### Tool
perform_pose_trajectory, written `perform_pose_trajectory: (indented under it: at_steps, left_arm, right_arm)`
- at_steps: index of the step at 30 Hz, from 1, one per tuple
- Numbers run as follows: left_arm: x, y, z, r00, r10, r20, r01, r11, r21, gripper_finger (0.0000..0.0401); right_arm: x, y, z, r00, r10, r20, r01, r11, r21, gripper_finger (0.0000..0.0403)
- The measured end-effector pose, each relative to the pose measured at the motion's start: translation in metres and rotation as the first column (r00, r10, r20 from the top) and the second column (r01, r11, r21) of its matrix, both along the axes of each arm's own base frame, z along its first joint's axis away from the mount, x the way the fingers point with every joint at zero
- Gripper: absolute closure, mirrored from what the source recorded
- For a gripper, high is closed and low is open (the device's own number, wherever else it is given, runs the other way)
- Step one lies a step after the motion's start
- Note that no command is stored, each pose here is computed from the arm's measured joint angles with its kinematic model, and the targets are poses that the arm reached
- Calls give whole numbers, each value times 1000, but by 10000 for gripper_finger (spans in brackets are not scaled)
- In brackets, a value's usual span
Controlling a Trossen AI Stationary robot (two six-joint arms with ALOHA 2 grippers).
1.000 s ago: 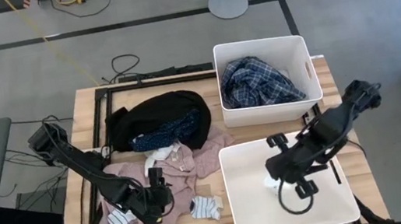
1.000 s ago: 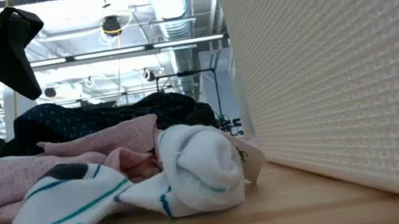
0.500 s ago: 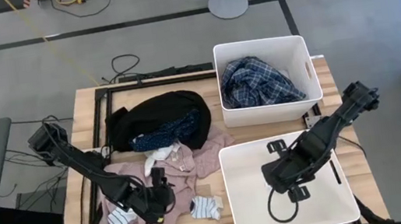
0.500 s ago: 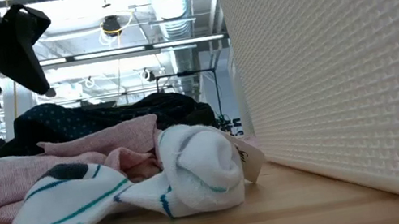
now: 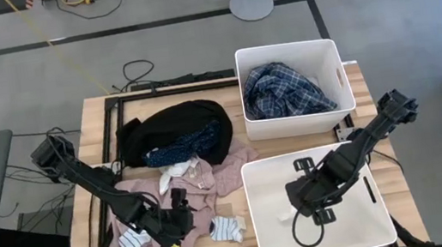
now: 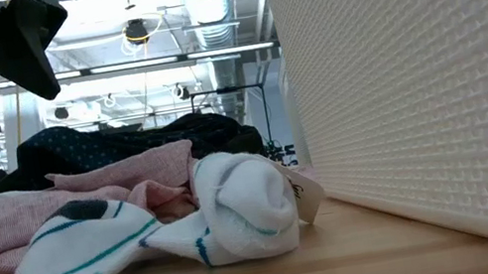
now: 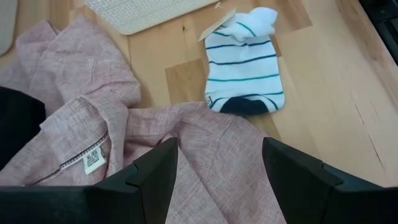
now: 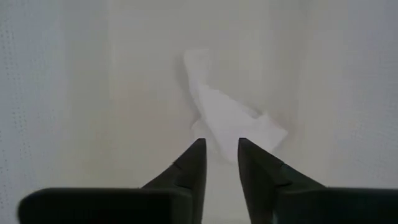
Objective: Sort clothes
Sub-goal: Put the white sock into the bottom white laundry bin
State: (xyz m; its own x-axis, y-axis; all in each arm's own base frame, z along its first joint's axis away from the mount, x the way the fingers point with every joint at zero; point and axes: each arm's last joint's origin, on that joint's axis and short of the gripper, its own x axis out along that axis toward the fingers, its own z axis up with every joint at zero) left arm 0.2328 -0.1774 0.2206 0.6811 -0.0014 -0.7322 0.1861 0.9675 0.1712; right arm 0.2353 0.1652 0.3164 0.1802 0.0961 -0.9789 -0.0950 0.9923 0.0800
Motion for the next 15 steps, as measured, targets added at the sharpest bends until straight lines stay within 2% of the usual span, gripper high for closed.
perform_pose_trajectory:
  at_steps: [8,12,15]
  left_arm:
    - [0,0,0,1000,0,0,0,1000,1,173]
    - [0,0,0,1000,-4,0,4,1000,2,173]
    - [3,-3,2,999,-36,23,37,999,-36,173]
  right_arm:
    - [1,0,1,999,-9,35,9,1000,-18,200]
    - [0,-2,11,992,-12,125,12,1000,5,185]
    - [-1,-2,23,975,-5,222,-6,999,46,184]
